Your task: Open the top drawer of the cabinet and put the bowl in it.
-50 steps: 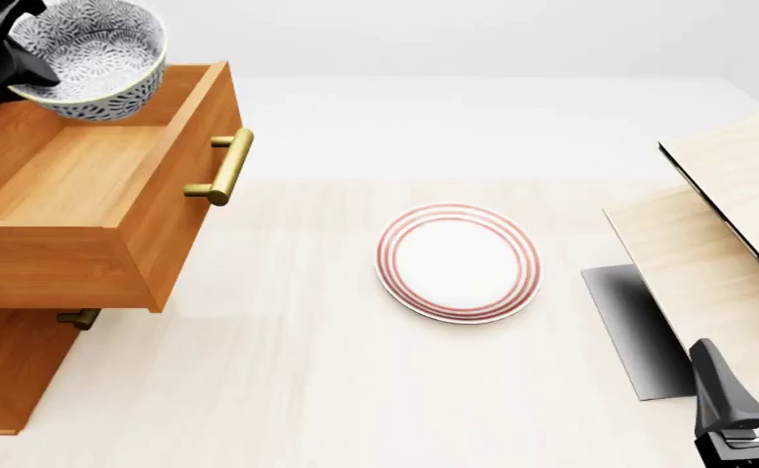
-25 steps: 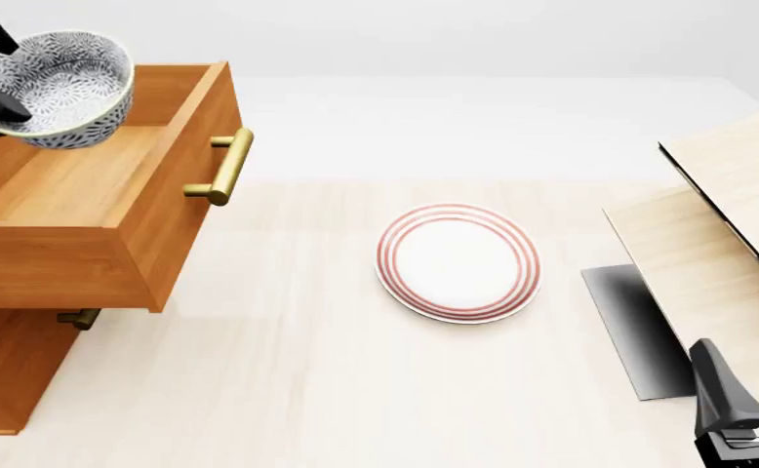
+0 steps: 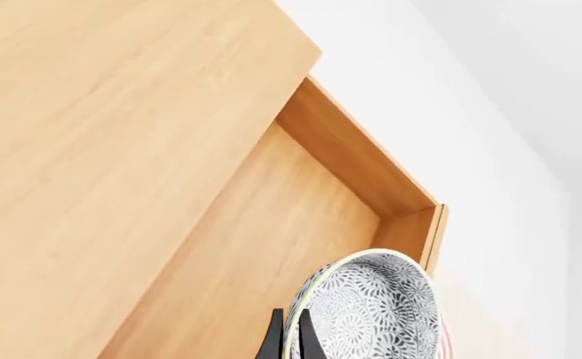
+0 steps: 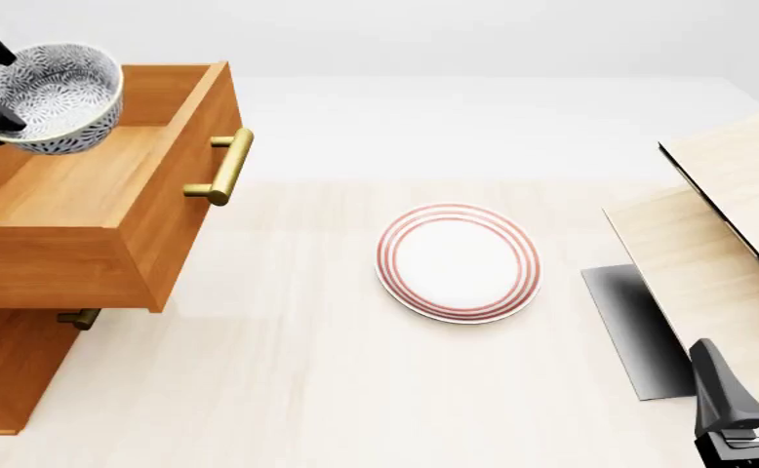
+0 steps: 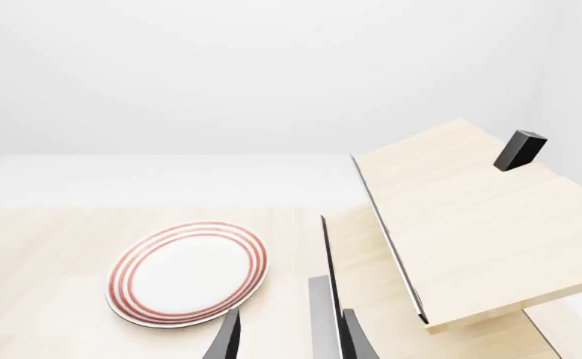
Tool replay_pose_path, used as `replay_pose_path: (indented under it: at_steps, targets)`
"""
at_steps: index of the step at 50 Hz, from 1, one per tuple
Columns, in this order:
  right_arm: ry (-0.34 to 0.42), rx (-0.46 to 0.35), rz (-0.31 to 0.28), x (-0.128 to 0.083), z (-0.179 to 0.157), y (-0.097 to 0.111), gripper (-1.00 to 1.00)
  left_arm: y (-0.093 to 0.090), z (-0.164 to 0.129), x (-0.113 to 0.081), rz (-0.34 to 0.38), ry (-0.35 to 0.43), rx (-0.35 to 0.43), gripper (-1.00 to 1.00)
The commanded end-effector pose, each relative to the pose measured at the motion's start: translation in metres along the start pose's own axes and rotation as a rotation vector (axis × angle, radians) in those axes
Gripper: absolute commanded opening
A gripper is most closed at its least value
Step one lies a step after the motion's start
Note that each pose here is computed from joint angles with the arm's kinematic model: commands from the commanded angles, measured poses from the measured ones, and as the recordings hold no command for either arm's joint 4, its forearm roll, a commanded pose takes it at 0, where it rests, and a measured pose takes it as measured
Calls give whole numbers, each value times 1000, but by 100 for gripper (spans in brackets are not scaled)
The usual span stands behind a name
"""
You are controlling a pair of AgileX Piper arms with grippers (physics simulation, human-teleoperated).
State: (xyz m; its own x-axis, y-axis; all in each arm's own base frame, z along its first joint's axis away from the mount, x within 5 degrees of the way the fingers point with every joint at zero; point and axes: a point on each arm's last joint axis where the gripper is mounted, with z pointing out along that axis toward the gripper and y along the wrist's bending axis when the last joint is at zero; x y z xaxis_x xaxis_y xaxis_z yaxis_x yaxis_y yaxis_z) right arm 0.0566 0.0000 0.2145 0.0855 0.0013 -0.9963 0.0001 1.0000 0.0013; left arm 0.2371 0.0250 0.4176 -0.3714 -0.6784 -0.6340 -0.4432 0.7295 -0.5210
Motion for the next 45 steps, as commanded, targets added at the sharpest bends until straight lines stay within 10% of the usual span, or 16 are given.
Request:
replay_pose_path:
  at_steps: [1,45]
  targets:
    - [0,0,0,0,0,0,100,2,14,-2,-11,1,-10,-100]
    - [0,0,0,0,0,0,100,10,81,-2,-12,44,-64,-100]
